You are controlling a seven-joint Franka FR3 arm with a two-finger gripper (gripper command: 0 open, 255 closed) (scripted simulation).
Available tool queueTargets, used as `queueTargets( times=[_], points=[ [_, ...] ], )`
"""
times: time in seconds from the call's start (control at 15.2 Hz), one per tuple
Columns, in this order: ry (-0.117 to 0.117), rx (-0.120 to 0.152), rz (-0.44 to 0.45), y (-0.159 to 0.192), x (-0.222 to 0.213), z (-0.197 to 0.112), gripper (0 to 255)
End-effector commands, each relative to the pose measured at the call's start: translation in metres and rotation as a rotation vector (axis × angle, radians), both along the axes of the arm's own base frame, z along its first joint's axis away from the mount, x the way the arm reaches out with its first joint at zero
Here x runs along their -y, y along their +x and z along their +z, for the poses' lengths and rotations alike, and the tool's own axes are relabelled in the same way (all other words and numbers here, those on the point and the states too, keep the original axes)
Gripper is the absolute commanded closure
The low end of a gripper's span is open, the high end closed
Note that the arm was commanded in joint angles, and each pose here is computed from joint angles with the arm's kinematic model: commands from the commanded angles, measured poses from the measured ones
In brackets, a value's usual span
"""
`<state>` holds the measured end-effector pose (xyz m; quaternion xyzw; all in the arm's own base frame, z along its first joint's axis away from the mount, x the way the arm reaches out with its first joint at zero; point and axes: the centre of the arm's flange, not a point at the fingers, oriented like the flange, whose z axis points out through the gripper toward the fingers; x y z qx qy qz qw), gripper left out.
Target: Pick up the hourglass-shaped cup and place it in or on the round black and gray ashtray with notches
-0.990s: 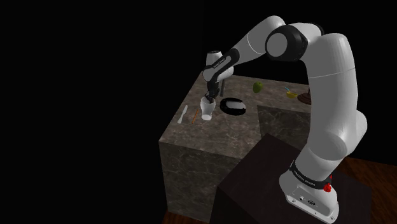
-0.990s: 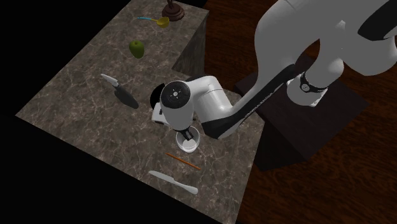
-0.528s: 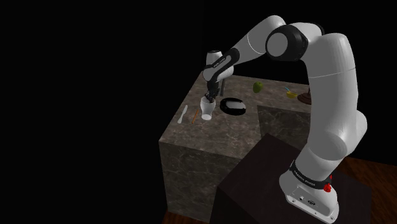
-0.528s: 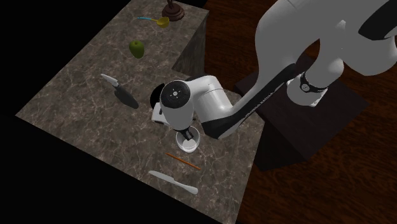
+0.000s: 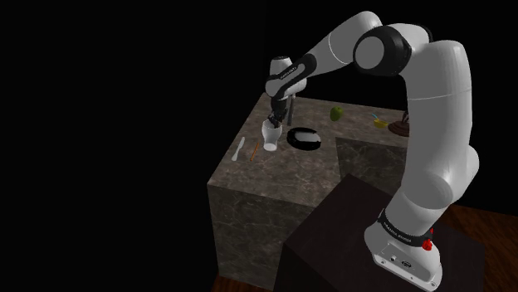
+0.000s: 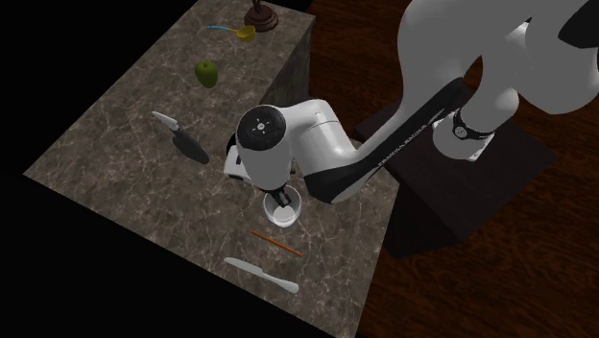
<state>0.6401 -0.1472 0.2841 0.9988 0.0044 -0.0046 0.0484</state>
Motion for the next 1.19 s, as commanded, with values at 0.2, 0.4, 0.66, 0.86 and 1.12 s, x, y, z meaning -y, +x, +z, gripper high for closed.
queueTargets(
  times=[0.2, 0.4, 0.66, 0.86, 1.12],
  points=[
    [0.000, 0.000, 0.000, 0.000, -0.001, 0.028, 255],
    [0.000, 0.000, 0.000, 0.000, -0.001, 0.044, 255],
    [0.000, 0.000, 0.000, 0.000, -0.001, 0.065, 255],
    [0.000, 0.000, 0.000, 0.000, -0.001, 0.081, 255],
    [0.000, 0.000, 0.000, -0.010, 0.050, 0.090, 255]
  ],
)
